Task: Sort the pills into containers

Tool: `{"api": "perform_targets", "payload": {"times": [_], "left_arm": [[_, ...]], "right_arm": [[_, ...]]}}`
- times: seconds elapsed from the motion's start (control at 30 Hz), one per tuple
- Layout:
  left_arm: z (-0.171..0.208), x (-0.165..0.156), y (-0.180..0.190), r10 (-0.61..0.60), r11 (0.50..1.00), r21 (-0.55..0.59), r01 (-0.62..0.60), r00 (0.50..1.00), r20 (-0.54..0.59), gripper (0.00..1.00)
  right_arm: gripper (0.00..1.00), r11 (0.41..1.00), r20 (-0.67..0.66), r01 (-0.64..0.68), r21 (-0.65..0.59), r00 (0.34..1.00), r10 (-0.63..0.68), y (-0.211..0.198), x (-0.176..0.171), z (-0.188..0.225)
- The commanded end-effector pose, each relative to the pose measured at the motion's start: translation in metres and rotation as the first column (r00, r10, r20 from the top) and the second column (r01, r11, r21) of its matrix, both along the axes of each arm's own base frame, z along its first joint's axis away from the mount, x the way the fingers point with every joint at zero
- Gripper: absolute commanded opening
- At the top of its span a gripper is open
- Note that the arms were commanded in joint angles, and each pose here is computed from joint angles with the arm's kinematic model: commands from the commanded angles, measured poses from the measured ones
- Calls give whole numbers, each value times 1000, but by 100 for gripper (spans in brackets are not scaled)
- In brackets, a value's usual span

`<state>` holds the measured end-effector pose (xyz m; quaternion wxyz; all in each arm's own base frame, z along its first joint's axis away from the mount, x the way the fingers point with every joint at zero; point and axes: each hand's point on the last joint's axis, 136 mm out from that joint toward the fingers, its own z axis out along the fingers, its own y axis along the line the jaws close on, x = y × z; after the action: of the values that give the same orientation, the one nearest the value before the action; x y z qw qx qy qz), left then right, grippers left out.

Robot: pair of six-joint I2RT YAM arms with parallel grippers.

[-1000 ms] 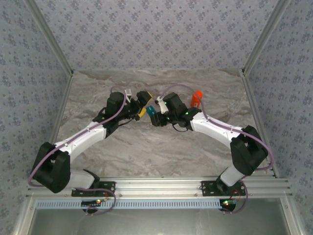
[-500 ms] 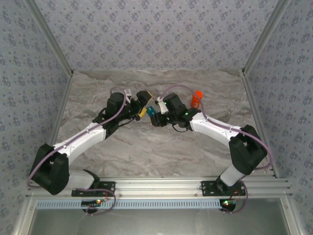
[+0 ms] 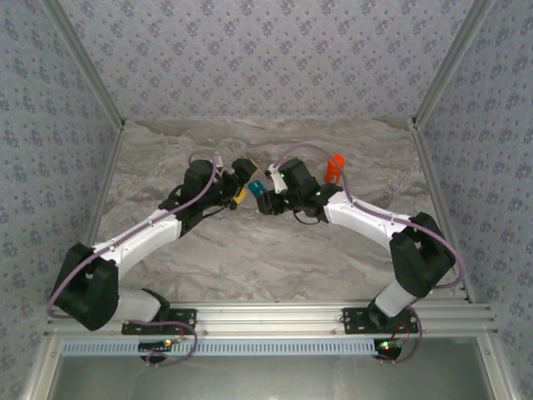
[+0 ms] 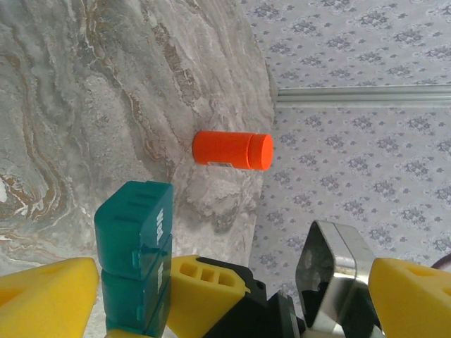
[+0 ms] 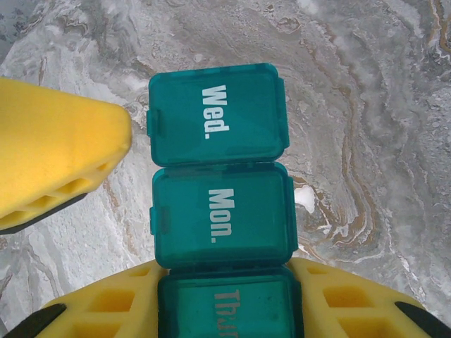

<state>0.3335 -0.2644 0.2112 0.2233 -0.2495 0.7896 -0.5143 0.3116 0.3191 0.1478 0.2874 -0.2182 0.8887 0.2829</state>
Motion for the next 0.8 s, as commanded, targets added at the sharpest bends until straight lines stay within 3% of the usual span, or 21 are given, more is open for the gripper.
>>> {"api": "perform_targets", "payload": {"times": [0.0,0.77], "left_arm": [[9,3,-6,-3,1000,-23,3,1000,17,98],[21,6,-13,-9,999,-39,10,999,47,98]], "right_arm": [[30,1000,-5,1,22,1000,-1,3,0,4],[30,1000,-28,-20,7,999,20,10,-6,-10]]}}
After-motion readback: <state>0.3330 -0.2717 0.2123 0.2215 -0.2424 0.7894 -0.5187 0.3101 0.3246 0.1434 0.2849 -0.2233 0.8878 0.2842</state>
